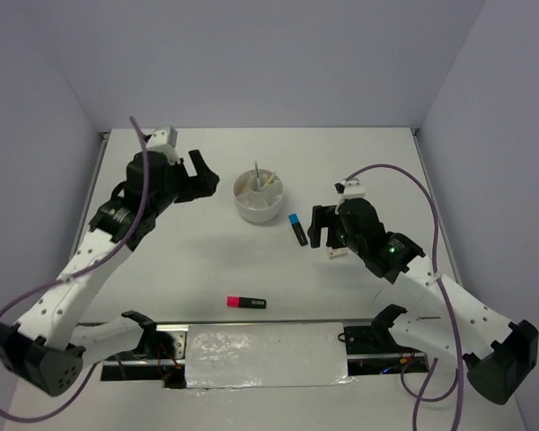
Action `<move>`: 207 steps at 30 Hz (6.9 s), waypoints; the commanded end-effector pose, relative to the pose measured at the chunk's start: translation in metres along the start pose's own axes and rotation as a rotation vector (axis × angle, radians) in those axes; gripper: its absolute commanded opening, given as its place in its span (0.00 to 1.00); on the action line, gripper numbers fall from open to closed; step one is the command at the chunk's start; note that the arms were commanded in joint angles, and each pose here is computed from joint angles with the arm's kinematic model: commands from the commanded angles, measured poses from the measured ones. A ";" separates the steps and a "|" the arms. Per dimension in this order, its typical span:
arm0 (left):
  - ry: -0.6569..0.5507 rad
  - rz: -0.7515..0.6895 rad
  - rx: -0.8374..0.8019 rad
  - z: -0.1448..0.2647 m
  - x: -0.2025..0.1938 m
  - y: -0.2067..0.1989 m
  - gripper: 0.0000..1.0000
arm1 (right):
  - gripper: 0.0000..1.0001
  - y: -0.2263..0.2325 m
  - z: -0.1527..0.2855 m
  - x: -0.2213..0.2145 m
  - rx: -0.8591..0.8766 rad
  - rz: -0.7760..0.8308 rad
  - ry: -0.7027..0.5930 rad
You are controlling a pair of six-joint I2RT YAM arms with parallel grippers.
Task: Sort the stationery into containers
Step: Pick up the stapler from the center of the board, then place the stapler in the storage box, then pick up the pen from the center of the board.
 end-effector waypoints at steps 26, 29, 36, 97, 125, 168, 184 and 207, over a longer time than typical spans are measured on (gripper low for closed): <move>0.121 -0.184 -0.098 0.073 -0.093 0.031 0.99 | 0.89 -0.101 -0.089 -0.074 -0.344 -0.036 0.481; 0.126 -0.183 -0.111 0.072 -0.094 0.029 0.99 | 0.88 -0.107 -0.091 -0.077 -0.361 -0.042 0.493; 0.120 -0.185 -0.118 0.074 -0.094 0.028 0.99 | 0.84 -0.107 -0.091 -0.082 -0.358 -0.066 0.509; 0.122 -0.200 -0.142 0.077 -0.098 0.021 0.99 | 0.42 0.090 -0.145 0.070 0.576 0.541 -0.102; 0.142 -0.206 -0.155 0.073 -0.101 0.019 0.99 | 0.49 0.064 -0.192 0.075 0.459 0.618 -0.048; 0.132 -0.208 -0.165 0.076 -0.099 0.018 0.99 | 0.69 0.060 -0.143 0.083 0.466 0.490 -0.117; 0.127 -0.196 -0.125 0.076 -0.099 0.023 0.99 | 0.64 -0.006 -0.091 0.018 0.095 0.134 0.106; 0.144 -0.206 -0.142 0.073 -0.101 0.020 0.99 | 0.57 -0.025 -0.167 -0.061 -0.082 0.189 0.392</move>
Point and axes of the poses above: each gripper's point midway between its finger pads, its own z axis back along the fingers, its own y axis along the line the jaws close on, x = y × z, the point moved 3 cm from there along z, back along the fingers, and after that the axes turned 7 degrees about -z, right-handed, at the moved point
